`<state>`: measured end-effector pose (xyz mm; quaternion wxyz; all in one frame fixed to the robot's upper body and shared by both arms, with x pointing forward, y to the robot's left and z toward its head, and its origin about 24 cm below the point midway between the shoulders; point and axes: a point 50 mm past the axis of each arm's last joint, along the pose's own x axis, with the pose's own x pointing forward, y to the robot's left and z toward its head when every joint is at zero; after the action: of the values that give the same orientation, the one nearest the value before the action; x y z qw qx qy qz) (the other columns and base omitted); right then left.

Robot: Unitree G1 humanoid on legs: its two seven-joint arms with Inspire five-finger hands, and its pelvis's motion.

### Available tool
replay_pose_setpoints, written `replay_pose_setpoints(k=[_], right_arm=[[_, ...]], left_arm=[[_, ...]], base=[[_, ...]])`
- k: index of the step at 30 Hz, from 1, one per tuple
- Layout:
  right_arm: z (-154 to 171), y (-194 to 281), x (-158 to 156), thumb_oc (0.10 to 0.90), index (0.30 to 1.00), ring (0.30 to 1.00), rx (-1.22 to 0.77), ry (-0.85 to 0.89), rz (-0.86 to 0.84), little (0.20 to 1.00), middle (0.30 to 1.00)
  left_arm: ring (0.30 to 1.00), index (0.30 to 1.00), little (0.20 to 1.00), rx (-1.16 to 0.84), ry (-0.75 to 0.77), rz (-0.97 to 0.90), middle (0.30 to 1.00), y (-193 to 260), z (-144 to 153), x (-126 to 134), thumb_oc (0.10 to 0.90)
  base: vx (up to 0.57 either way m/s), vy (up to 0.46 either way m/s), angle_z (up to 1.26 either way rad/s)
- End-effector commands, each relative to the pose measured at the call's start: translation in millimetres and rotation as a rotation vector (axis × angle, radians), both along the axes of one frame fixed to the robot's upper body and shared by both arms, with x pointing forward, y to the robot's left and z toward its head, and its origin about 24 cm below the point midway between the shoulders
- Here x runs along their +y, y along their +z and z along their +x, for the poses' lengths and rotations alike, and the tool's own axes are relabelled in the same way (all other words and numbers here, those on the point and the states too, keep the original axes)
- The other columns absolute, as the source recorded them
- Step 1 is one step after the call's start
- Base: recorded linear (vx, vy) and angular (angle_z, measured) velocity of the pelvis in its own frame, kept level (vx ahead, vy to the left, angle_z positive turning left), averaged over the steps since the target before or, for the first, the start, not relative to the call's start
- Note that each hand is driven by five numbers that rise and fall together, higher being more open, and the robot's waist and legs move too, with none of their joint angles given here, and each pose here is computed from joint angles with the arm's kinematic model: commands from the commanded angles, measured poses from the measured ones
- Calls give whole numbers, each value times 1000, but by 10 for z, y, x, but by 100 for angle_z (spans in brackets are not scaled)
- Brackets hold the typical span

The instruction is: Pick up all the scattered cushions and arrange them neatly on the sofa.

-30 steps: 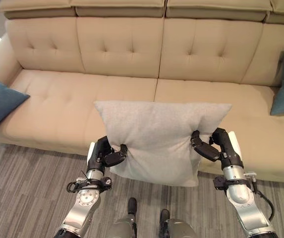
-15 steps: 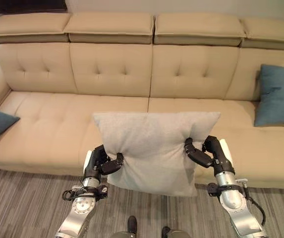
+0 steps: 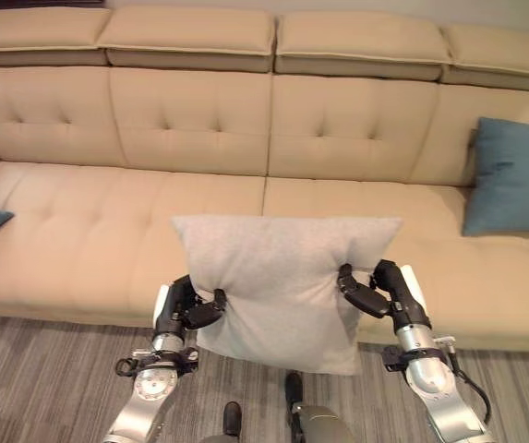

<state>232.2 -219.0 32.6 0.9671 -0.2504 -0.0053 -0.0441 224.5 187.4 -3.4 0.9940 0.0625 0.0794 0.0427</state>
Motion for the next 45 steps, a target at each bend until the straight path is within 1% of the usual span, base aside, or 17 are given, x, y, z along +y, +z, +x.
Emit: replay_pose_setpoints(k=[1, 5, 15, 25, 31, 38, 45], right_arm=[[125, 606, 106, 400, 300, 300, -333, 68, 88, 300, 300], [134, 599, 72, 400, 300, 300, -321, 60, 85, 300, 300], [114, 553, 15, 400, 300, 300, -307, 17, 99, 300, 300], [130, 614, 192, 400, 300, 300, -330, 96, 125, 300, 300], [194, 727, 310, 400, 300, 300, -378, 145, 131, 300, 300], [167, 711, 251, 400, 300, 300, -374, 123, 108, 300, 300], [166, 674, 207, 400, 300, 300, -357, 94, 120, 300, 300]], left_arm=[[300, 300, 300, -392, -146, -95, 300, 724, 257, -289, 400], [300, 300, 300, -379, -147, -121, 300, 704, 263, -310, 400], [300, 300, 300, -369, -146, -97, 300, 703, 250, -279, 400], [300, 300, 300, -398, -162, -64, 300, 766, 234, -240, 400], [300, 300, 300, -440, -128, -33, 300, 854, 273, -158, 400], [300, 300, 300, -433, -137, -72, 300, 824, 256, -219, 400], [300, 300, 300, -439, -140, -84, 300, 844, 271, -253, 400]], base=[[180, -169, 41], [52, -64, 34], [206, 37, 8], [216, 179, -38], [26, 88, -32], [64, -71, 10], [87, -60, 4]])
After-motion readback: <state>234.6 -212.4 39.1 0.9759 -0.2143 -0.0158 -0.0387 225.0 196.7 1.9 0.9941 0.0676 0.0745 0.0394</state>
